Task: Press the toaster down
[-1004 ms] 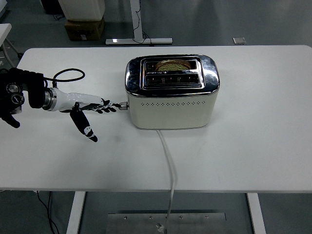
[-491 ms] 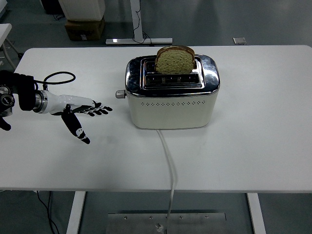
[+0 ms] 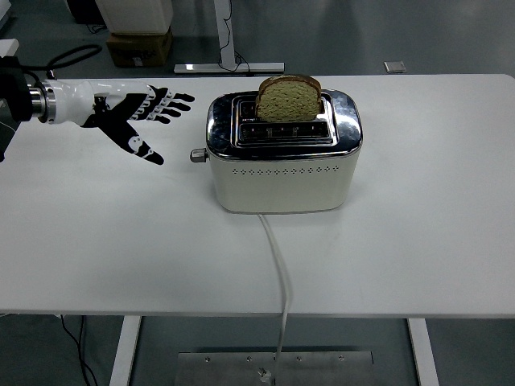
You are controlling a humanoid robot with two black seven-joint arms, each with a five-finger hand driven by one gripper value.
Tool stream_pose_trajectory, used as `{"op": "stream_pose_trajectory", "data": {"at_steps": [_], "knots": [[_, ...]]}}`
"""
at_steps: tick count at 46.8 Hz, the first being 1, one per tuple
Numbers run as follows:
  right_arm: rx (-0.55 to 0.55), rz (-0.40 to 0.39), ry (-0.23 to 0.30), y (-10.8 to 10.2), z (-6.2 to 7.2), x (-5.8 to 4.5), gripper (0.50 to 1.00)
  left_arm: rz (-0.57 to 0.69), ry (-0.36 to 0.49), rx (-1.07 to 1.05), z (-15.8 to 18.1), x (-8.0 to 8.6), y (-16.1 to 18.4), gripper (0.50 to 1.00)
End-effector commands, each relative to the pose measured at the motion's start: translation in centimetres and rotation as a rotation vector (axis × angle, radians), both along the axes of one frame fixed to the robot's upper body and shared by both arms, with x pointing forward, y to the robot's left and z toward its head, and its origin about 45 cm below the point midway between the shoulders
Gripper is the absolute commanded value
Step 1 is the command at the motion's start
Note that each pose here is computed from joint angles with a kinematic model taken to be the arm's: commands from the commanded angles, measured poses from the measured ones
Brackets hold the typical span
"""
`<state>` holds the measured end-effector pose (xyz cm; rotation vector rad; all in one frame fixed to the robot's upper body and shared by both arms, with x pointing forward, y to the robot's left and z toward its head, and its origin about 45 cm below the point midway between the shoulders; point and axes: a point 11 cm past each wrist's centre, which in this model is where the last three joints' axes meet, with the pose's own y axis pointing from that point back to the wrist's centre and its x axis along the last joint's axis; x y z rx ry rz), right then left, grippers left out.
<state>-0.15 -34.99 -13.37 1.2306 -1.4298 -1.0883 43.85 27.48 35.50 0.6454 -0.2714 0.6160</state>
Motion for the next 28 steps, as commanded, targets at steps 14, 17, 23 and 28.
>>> {"op": "stream_pose_trajectory", "data": {"at_steps": [14,17,23,28], "knots": [[0.0,0.0,0.0,0.0,0.0,0.0,1.0,0.147,-0.016,-0.168,3.4,2.8,2.8,1.0],[0.0,0.0,0.0,0.0,0.0,0.0,1.0,0.166,-0.003,-0.218,3.5,3.1,2.9,1.0],[0.0,0.0,0.0,0.0,0.0,0.0,1.0,0.22,0.022,-0.412,4.0,3.9,3.5,1.0],[0.0,0.0,0.0,0.0,0.0,0.0,0.998,0.283,0.04,-0.593,3.7,4.8,4.5,1.0]]}}
